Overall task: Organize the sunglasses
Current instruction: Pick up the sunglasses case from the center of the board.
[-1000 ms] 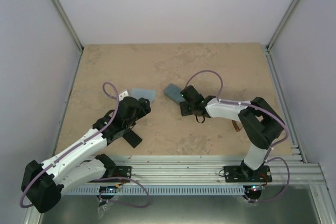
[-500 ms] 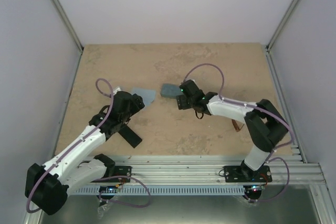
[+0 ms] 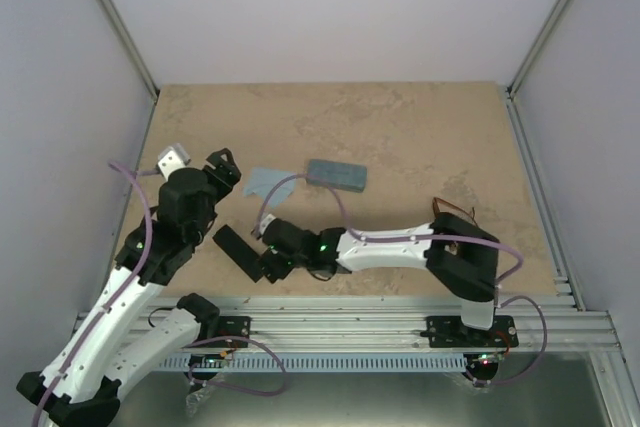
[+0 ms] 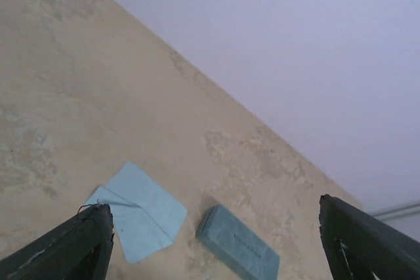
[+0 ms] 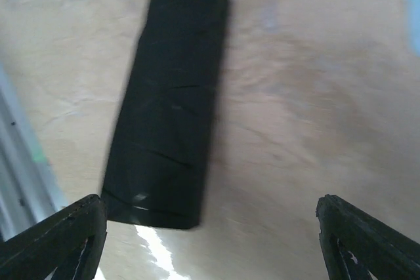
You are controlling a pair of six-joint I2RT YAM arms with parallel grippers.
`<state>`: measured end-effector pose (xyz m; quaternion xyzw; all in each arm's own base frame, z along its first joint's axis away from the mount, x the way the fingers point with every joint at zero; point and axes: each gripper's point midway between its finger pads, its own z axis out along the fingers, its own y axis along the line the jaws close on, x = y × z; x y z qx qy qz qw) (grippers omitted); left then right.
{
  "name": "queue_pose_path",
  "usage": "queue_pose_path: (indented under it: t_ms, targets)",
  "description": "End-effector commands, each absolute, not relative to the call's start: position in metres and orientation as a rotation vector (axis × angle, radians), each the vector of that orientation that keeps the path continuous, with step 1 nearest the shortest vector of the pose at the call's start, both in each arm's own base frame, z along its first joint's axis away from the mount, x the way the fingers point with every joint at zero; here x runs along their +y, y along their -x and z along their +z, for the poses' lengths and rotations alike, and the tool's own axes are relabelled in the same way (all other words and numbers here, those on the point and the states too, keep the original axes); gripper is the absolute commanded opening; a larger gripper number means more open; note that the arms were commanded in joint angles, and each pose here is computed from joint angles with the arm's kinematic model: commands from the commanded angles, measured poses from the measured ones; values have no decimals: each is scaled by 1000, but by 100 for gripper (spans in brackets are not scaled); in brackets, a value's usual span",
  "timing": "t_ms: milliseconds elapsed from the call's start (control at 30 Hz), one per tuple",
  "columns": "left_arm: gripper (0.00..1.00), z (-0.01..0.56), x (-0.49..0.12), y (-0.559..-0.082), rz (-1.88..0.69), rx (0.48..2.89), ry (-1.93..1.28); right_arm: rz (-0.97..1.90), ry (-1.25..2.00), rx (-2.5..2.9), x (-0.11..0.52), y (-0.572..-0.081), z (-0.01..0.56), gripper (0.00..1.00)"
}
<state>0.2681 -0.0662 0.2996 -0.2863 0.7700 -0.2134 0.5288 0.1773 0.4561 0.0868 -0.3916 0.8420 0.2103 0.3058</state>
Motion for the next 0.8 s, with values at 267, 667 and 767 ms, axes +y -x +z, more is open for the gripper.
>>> queue_pose_path:
  t_ms: [267, 667, 767]
  targets:
    - [88, 294, -50, -258, -426, 1852, 700, 476, 1247, 2168, 511, -140, 43, 87]
    - [88, 288, -54, -260, -426, 1872, 699, 322, 1210, 2189, 499, -146, 24, 55]
    - [88, 283, -58, -260, -450, 1892, 702, 318, 1171, 2184, 494, -150, 30, 49]
